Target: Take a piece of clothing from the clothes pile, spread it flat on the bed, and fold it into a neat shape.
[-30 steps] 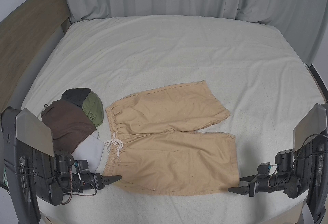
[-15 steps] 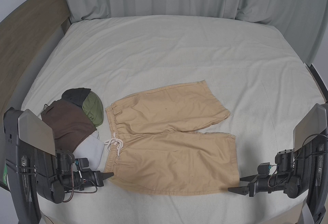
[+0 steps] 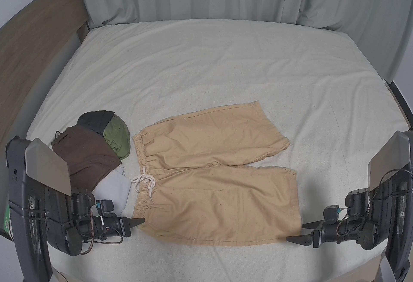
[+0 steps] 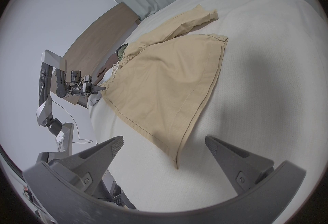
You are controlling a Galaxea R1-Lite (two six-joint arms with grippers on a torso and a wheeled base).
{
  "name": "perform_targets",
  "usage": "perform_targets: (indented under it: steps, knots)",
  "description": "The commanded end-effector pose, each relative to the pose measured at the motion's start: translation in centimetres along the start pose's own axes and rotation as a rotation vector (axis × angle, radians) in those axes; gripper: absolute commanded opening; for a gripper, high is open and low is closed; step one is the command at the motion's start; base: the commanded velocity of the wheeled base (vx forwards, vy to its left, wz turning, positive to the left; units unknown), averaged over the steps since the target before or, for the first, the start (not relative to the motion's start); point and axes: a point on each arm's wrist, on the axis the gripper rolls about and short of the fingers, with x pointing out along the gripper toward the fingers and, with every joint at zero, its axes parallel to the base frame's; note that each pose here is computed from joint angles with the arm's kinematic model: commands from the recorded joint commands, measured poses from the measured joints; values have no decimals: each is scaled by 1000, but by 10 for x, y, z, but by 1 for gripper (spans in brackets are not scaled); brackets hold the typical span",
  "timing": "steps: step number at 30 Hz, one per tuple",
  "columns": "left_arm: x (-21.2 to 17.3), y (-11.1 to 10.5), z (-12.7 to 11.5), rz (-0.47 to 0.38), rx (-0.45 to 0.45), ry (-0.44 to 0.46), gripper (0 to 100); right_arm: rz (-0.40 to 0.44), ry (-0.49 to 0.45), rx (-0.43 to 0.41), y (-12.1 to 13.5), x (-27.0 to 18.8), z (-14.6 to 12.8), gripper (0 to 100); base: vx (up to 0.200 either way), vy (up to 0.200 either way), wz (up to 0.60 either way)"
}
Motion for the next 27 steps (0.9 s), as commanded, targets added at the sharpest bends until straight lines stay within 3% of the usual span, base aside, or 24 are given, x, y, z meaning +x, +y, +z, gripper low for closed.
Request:
perform_targets:
  steps: [1, 13, 24, 25, 27]
  knots:
    - [0, 1, -1, 1, -5, 6, 0, 2, 4, 1, -1, 1, -1, 100, 0, 0, 0]
    - [0, 0, -2, 0, -1, 8, 0, 35, 53, 0, 7, 6, -8, 100, 0, 0, 0]
    - [0, 0, -2, -1, 1, 8, 0, 32, 42, -7, 3, 13, -6, 100, 0, 0, 0]
    - [0, 0, -2, -1, 1, 8, 0, 32, 39, -9, 2, 14, -6, 0, 0, 0, 0]
    - [0, 0, -2, -1, -1, 8, 0, 32, 39, -8, 2, 14, -6, 0, 0, 0, 0]
